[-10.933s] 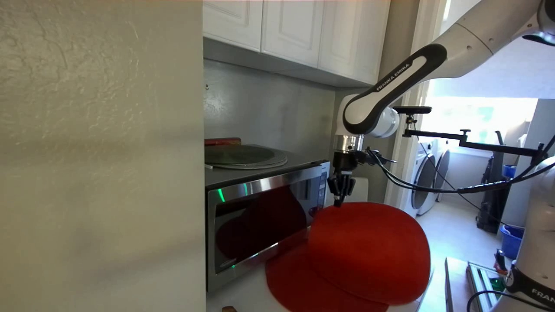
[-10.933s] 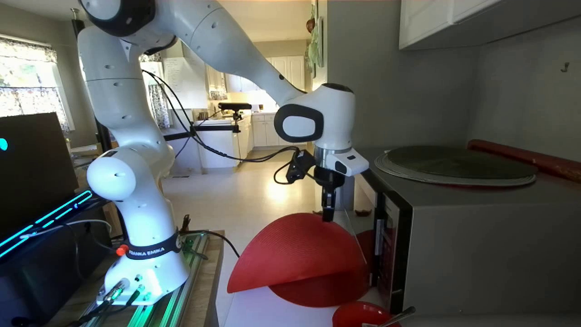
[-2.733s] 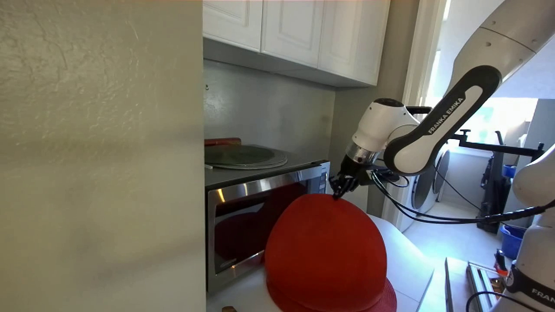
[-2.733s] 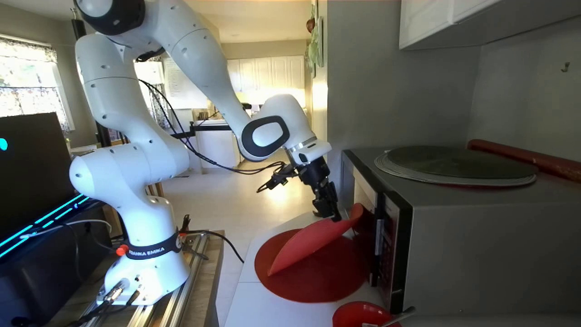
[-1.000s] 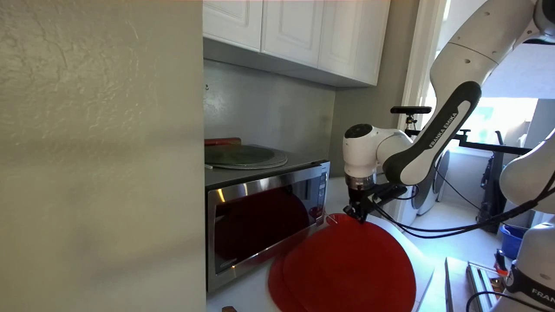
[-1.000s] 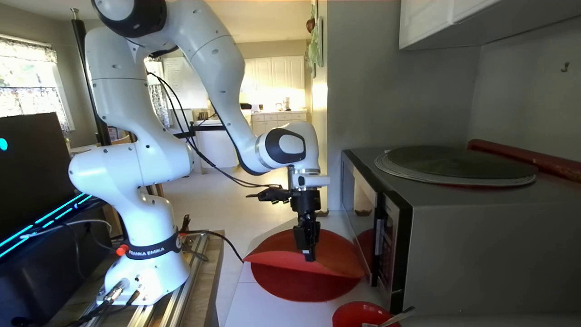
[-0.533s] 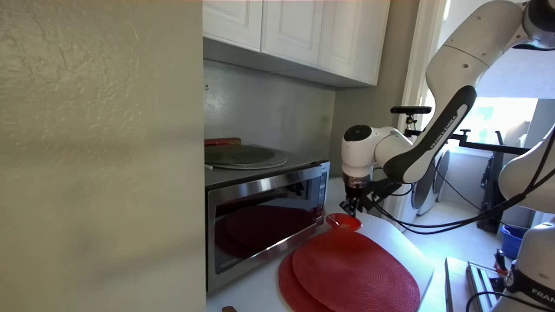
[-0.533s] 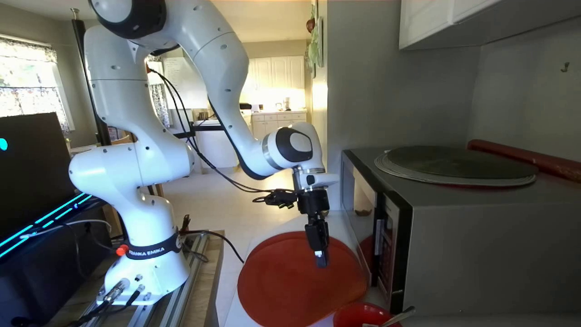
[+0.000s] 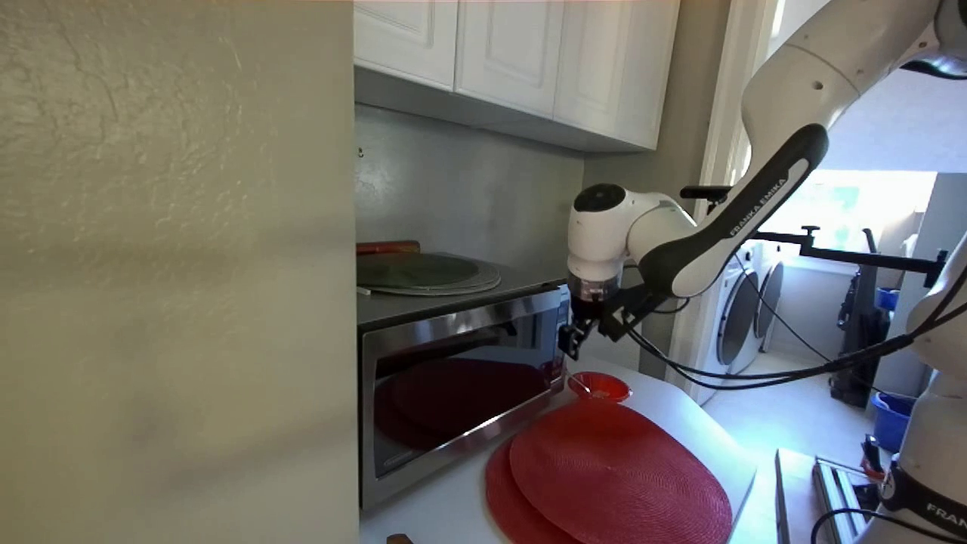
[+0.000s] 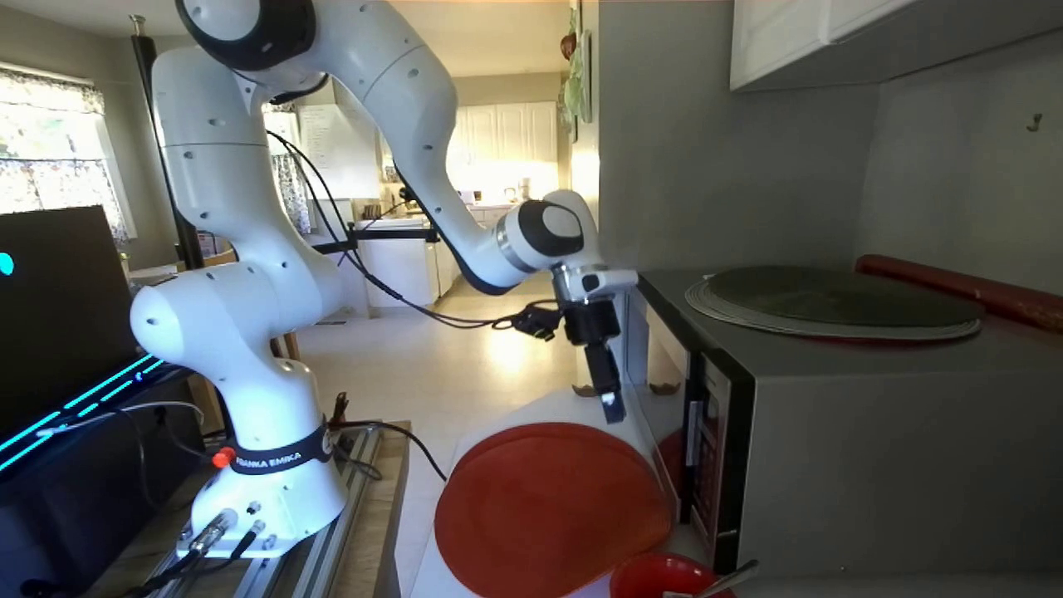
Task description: Put the orange object on the counter on top of the other orange object
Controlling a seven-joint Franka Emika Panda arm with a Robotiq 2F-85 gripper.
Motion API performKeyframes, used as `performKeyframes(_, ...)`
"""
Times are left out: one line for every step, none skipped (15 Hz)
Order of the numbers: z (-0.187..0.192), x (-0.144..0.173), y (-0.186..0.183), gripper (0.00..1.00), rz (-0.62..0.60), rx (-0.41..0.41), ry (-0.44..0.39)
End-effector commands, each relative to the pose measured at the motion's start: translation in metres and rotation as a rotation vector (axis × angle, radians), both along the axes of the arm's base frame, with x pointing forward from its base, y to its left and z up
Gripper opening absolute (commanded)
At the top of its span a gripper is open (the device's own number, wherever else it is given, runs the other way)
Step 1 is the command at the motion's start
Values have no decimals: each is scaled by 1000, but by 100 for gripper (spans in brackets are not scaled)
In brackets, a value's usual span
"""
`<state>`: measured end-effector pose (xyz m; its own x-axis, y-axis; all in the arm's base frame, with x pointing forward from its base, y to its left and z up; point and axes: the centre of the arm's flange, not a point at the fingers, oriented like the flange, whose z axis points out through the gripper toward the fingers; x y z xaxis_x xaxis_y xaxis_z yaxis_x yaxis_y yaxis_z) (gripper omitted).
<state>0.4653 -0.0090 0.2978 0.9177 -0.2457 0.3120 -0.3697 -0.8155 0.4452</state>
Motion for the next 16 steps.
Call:
performKeyframes(96,15,22,100,110,-122,-65)
performKeyframes(119,18,28,100,126,-115,-90)
performKeyframes(144,18,30,100,127,-113,-104)
performKeyframes(164,16,30,100,120,-85,-103)
performKeyframes(180,15,30,100,114,-40,-96)
performKeyframes(193,12,28,100,107,-1,-85)
performKeyframes(203,10,26,100,103,33,-70)
performKeyframes(210,9,23,100,98,54,-59)
performKeyframes(215,8,20,100,95,60,-51)
performKeyframes(219,8,17,100,89,50,-54)
performKeyframes(205,11,21,100,98,32,-73)
performKeyframes(210,10,18,100,94,29,-73)
performKeyframes(212,10,17,100,93,29,-73)
performKeyframes(212,10,16,100,92,29,-72)
performKeyframes(211,10,16,100,92,29,-72)
performKeyframes(211,10,16,100,92,29,-71)
